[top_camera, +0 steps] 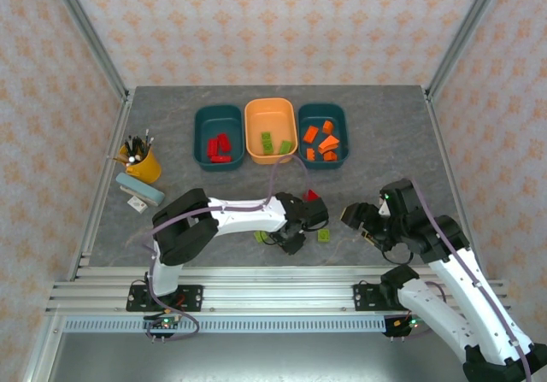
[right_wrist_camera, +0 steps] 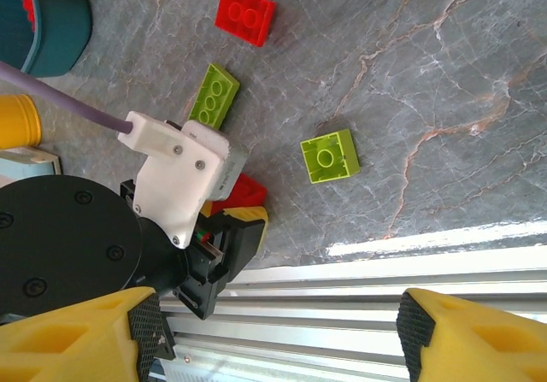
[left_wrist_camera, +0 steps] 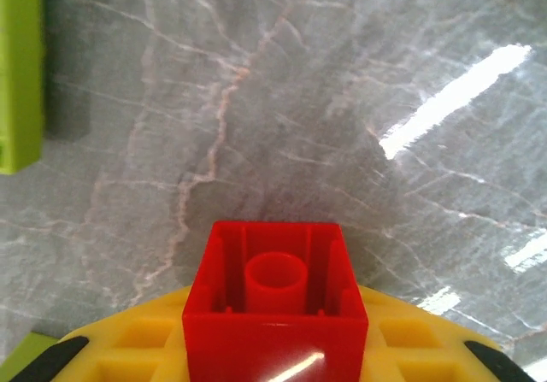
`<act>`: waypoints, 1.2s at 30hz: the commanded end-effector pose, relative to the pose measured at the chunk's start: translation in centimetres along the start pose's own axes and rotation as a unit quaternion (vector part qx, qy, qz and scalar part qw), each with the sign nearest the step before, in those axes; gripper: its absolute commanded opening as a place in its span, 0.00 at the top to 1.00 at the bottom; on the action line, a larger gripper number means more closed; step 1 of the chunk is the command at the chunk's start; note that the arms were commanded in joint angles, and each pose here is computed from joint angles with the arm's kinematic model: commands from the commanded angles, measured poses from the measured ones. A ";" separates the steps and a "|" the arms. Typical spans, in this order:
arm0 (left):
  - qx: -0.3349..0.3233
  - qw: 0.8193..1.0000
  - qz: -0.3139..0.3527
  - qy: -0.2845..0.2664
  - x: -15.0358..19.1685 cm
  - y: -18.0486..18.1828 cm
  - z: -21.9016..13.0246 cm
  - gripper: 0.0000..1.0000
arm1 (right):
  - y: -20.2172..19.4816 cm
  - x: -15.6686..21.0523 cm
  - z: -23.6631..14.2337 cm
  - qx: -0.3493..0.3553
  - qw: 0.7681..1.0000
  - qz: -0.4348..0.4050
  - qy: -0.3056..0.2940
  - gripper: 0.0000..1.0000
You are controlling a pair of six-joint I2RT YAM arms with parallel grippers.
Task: Sort the legos into containers by color
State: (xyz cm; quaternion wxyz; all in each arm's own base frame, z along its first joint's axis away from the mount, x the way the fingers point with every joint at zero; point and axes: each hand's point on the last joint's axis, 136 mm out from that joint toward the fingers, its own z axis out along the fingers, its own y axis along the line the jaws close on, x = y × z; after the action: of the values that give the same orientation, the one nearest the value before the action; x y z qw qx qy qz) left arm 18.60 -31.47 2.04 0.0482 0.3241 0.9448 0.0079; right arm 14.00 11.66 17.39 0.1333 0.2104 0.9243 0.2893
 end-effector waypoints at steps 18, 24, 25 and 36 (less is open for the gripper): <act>0.018 0.918 -0.378 -0.123 -4.8 26.1 -11.8 0.71 | 16.6 -5.4 3.2 -0.158 0.980 -0.124 0.008 0.25; 0.016 0.898 -0.424 -0.114 -6.5 31.6 -8.7 0.71 | 21.8 -9.2 7.1 -0.164 0.976 -0.134 -0.040 0.25; 0.016 0.898 -0.425 -0.111 -6.9 31.9 -8.2 0.71 | 22.5 -9.8 7.5 -0.168 0.976 -0.132 -0.047 0.25; 0.030 0.901 -0.428 -0.071 -9.4 33.0 -3.3 0.71 | 25.7 -12.2 11.4 -0.140 0.977 -0.153 -0.046 0.26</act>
State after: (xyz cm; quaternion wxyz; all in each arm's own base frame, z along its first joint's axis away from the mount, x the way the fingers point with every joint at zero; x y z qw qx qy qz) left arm 45.32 -10.66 6.84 0.1006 -0.1191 0.9861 -0.0567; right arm 36.04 29.91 24.09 0.2230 0.0727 0.8930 0.3842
